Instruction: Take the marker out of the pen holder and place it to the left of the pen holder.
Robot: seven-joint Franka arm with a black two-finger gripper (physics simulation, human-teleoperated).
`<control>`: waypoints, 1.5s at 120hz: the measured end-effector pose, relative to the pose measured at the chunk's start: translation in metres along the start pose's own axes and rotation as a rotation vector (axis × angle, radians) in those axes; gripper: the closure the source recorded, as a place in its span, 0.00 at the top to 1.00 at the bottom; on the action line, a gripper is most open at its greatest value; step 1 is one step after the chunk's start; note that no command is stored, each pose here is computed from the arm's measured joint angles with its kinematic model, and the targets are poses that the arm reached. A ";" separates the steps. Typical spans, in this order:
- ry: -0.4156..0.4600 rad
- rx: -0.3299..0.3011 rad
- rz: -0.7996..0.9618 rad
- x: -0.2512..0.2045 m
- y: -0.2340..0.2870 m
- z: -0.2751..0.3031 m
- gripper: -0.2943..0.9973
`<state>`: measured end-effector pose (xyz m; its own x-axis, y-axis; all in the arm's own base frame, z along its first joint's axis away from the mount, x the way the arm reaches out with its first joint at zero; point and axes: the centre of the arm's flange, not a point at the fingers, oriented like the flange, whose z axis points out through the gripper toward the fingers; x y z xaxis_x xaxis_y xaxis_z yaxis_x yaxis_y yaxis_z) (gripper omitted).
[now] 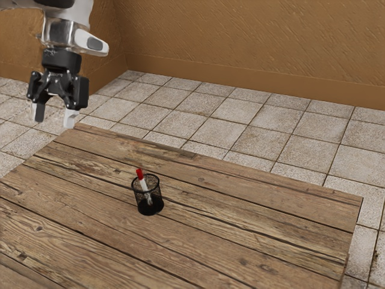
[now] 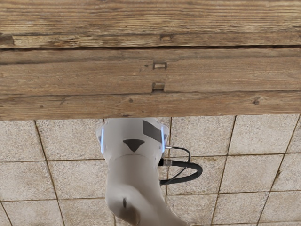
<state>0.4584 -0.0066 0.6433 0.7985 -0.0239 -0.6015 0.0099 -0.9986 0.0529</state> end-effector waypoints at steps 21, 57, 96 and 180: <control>0.155 -0.022 -0.025 0.139 -0.008 0.018 0.77; 0.041 -0.105 -0.084 0.330 -0.048 0.119 0.77; -0.051 -0.131 -0.042 0.338 -0.032 0.136 0.61; -0.126 -0.179 -0.053 0.353 -0.039 0.149 0.33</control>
<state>0.6503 0.0166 0.3107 0.7124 0.0115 -0.7017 0.1654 -0.9745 0.1519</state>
